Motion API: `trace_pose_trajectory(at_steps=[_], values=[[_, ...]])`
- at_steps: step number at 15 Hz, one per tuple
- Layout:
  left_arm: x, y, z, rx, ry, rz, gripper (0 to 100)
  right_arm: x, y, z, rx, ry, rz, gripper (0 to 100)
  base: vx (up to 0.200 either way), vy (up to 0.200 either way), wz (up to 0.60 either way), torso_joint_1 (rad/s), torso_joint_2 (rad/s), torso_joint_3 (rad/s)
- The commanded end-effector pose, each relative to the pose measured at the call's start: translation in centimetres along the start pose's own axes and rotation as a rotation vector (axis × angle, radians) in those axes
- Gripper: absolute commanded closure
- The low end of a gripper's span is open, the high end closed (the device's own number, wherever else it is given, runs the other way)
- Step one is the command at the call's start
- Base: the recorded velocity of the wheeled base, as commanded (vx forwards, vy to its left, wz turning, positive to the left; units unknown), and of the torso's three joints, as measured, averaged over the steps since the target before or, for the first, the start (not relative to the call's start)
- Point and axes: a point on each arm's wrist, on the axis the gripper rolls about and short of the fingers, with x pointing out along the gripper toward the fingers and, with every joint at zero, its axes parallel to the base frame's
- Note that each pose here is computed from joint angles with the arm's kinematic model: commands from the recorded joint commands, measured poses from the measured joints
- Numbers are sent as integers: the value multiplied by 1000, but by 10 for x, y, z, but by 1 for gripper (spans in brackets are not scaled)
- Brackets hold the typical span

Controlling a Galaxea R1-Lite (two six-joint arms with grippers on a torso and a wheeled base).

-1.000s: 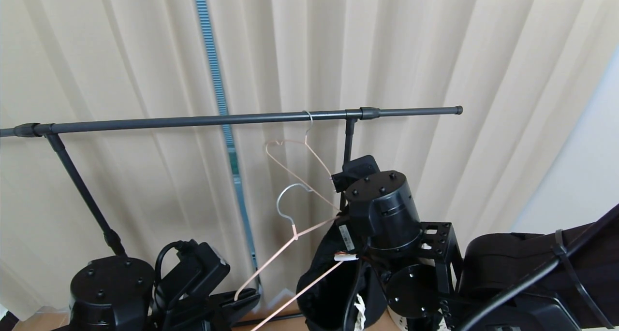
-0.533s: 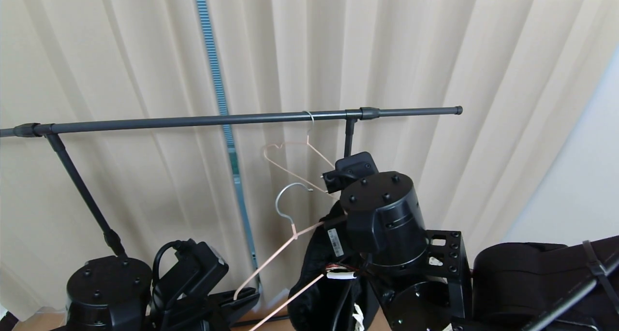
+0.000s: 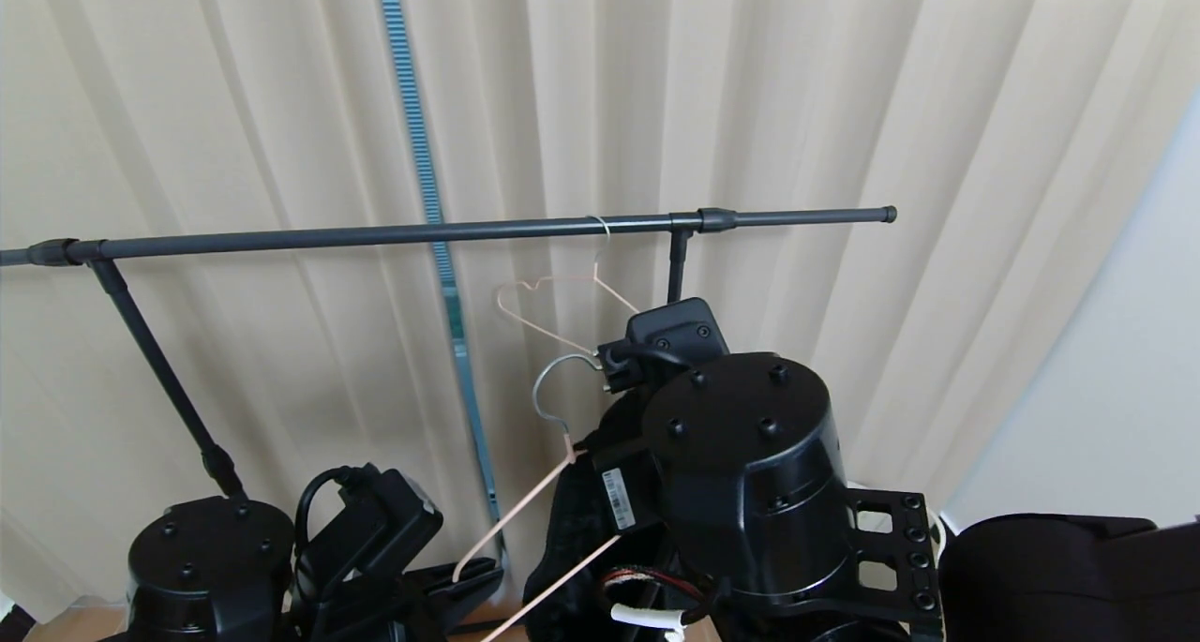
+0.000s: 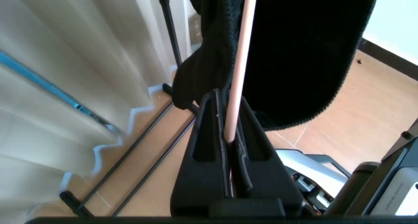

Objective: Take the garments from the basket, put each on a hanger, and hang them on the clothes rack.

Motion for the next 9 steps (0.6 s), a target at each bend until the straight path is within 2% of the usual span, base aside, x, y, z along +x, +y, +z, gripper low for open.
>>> trace_pose_trajectory(at_steps=[1,3,5,9], values=[[0,0,1,1,-5,1,100,-2,2,0,1,-3,10,100,0,0,0,0,0,0],[-3,0,1,10,-57,3,100,2,3,1,15,-2,6,100,0,0,0,0,0,0],[-6,-1,2,18,-106,4,100,10,-5,5,37,-7,-24,100,0,0,0,0,0,0],[-8,-3,1,24,-116,-5,100,18,-11,12,81,-33,-28,100,0,0,0,0,0,0]])
